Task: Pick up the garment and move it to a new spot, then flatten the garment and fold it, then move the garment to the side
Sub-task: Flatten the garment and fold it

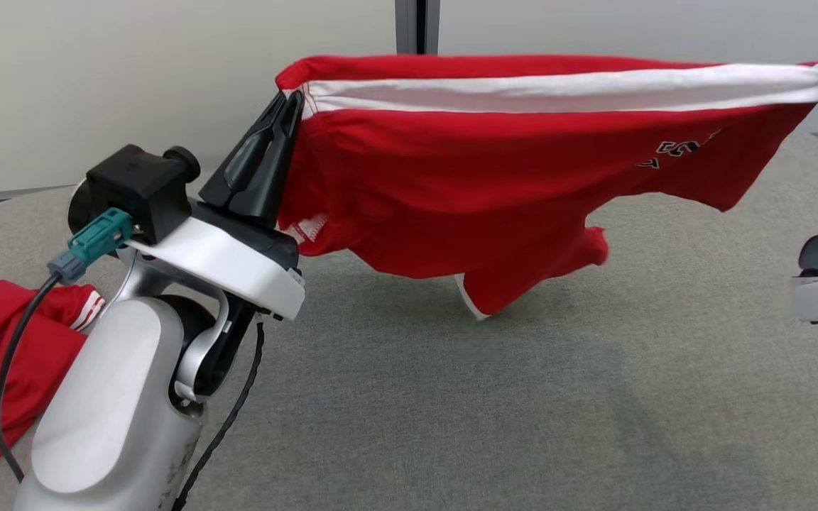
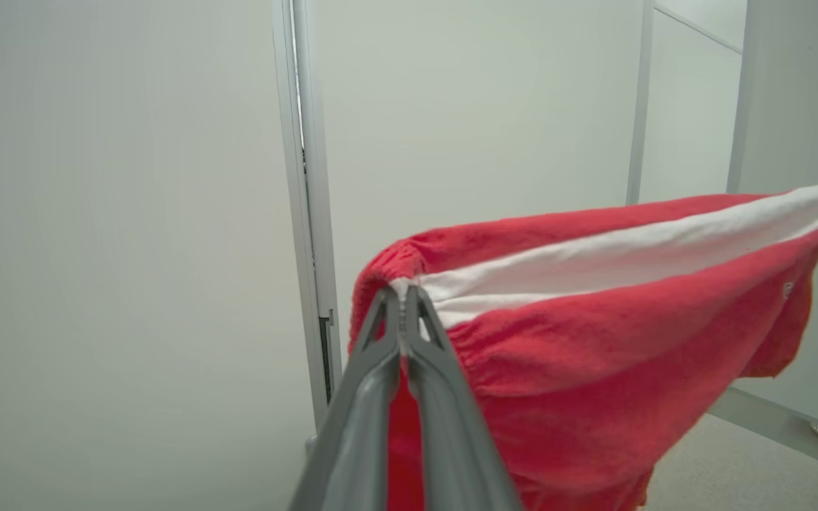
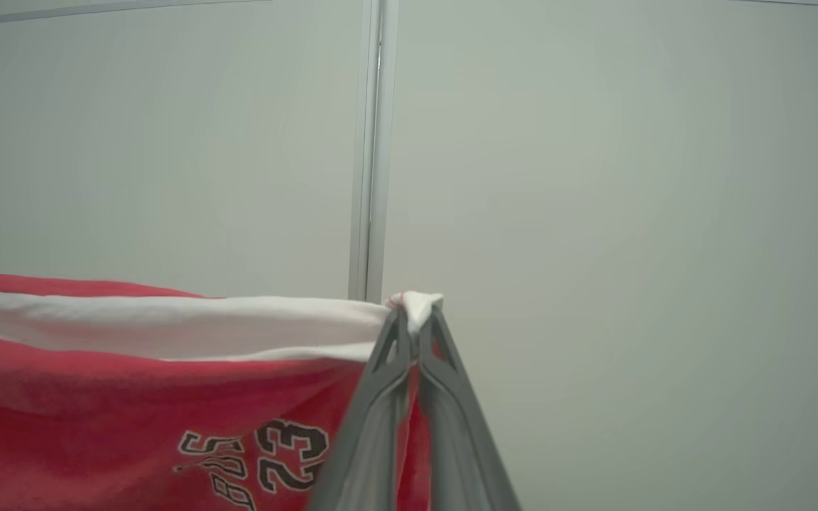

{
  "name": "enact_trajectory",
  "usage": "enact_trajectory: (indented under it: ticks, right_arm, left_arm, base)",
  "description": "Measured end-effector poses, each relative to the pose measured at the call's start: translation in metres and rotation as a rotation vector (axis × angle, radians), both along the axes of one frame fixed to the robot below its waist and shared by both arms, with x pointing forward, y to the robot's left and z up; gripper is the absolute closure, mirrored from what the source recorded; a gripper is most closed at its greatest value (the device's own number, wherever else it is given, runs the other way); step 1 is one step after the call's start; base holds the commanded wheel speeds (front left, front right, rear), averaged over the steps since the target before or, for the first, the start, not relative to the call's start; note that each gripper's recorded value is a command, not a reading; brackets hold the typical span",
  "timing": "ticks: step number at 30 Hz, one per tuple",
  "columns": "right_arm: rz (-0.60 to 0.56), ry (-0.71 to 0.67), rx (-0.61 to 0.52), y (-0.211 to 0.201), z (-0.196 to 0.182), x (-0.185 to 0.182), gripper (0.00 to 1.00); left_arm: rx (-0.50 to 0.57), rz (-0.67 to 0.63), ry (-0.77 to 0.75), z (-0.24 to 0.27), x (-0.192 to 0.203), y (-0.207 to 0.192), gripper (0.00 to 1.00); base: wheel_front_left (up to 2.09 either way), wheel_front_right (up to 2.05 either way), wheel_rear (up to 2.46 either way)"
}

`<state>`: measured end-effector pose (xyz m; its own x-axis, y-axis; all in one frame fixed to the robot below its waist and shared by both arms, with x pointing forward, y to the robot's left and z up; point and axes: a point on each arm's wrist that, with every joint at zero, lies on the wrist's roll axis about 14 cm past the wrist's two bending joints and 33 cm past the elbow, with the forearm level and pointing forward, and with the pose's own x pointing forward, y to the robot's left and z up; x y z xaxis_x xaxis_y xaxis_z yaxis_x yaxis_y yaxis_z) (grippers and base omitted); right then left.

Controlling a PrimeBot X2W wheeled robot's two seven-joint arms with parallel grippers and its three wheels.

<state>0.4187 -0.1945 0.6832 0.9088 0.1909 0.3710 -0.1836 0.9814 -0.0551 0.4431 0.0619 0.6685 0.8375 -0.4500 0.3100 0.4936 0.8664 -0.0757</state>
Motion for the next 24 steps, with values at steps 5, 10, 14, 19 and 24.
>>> enact_trajectory:
  ticks: [5, 10, 14, 19, 24]
  right_arm:
    - [-0.025, -0.01, 0.005, -0.005, 0.011, -0.003, 1.0]
    - [-0.019, 0.004, 0.017, -0.003, 0.009, 0.011, 1.0]
    - [0.004, 0.008, 0.014, 0.006, 0.012, 0.047, 1.0]
    - [0.057, -0.022, 0.041, 0.024, 0.031, 0.101, 1.0]
    - [0.086, -0.042, 0.075, 0.039, 0.043, 0.14, 1.0]
  left_arm:
    - [0.018, 0.012, -0.043, 0.011, 0.001, -0.002, 1.0]
    - [0.007, 0.02, -0.034, 0.005, 0.014, -0.005, 1.0]
    - [0.005, 0.016, -0.031, 0.005, 0.046, -0.013, 1.0]
    - [-0.023, 0.033, -0.086, 0.026, 0.093, -0.017, 1.0]
    - [-0.032, 0.079, -0.118, 0.035, 0.127, -0.011, 1.0]
  base:
    - [0.0, 0.0, 0.0]
    - [0.0, 0.0, 0.0]
    - [0.0, 0.0, 0.0]
    - [0.0, 0.0, 0.0]
    - [0.0, 0.0, 0.0]
